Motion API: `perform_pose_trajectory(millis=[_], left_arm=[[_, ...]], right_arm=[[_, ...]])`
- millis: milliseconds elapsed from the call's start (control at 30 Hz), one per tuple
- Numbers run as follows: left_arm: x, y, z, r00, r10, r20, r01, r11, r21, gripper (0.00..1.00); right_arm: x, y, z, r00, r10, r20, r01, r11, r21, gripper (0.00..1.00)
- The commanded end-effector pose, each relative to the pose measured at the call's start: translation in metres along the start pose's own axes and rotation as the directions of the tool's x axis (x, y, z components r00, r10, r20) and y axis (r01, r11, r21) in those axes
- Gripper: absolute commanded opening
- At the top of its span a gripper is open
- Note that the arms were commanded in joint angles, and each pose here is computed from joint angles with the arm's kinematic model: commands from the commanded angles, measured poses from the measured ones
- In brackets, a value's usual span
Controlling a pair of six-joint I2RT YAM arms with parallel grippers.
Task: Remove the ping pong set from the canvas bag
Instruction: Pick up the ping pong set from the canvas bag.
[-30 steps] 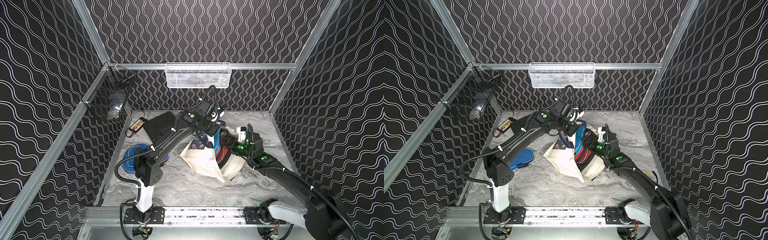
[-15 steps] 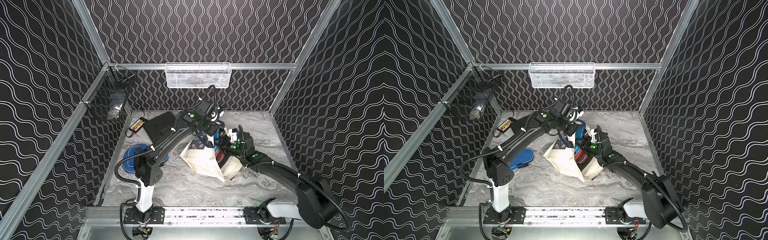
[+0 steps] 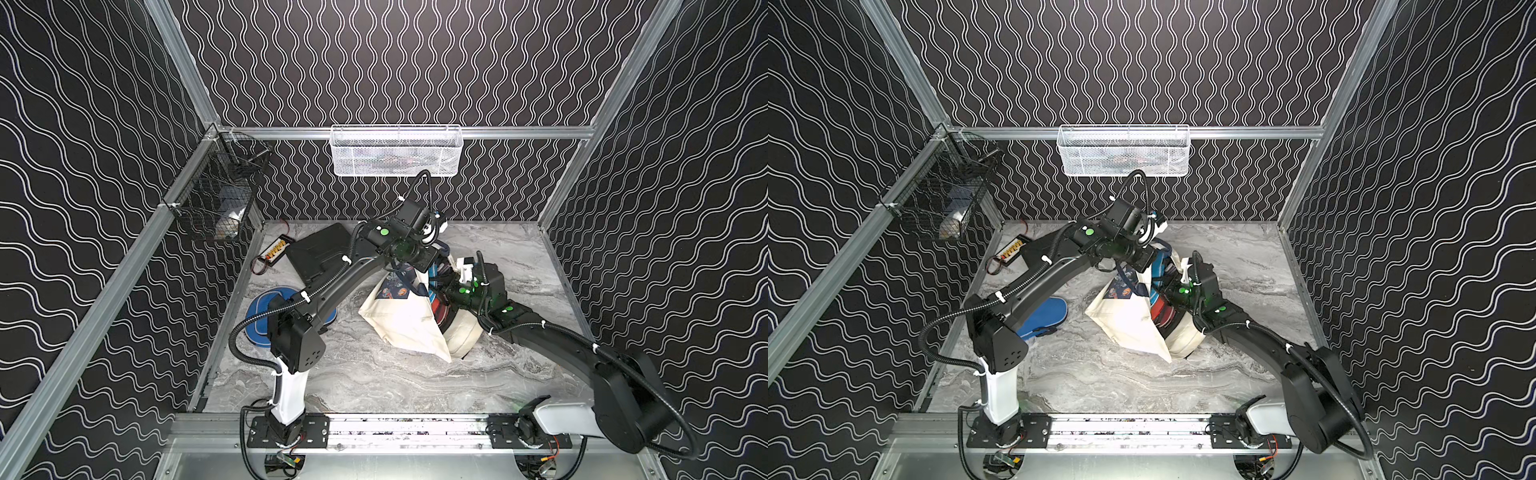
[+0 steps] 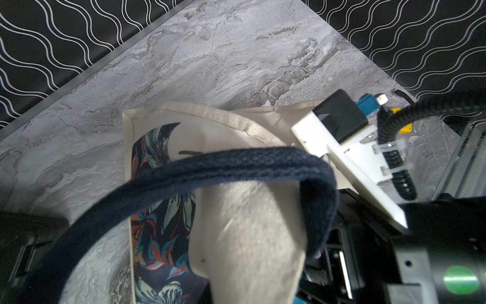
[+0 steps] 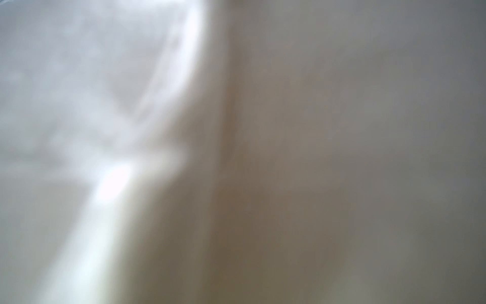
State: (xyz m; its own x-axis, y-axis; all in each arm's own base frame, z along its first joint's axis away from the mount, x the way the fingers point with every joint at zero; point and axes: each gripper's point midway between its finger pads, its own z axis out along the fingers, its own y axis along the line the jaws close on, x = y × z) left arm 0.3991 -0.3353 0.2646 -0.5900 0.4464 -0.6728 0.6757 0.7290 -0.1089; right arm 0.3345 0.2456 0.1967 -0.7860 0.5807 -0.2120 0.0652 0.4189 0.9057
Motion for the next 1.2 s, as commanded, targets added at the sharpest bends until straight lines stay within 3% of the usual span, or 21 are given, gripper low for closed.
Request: perform_pose_trajectory(millis=[0,467,833,1167], left_arm=[[-0.031,0.001,-0.017,0.992,0.019,0.122,-0.019,1.0,-0.004,0.0],[-0.026,0.062,-0.009,0.979,-0.155,0.133,0.164,0.985,-0.06,0.0],[-0.019,0.082,0.0,0.96,-0.244,0.136,0.251,0.967,-0.034,0.0],[-0.013,0.092,-0.004,0.947,-0.288,0.145,0.292,0.956,-0.009,0.0]], right_arm=[[-0.014,0.025,-0.014,0.993,-0.092,0.078,0.096,0.995,-0.039,0.12],[-0.026,0.051,-0.045,0.97,-0.178,0.163,0.186,0.982,-0.035,0.07],[-0.031,0.08,-0.068,0.945,-0.261,0.199,0.275,0.96,-0.046,0.07],[-0.053,0.118,-0.106,0.88,-0.34,0.332,0.369,0.929,-0.027,0.07]])
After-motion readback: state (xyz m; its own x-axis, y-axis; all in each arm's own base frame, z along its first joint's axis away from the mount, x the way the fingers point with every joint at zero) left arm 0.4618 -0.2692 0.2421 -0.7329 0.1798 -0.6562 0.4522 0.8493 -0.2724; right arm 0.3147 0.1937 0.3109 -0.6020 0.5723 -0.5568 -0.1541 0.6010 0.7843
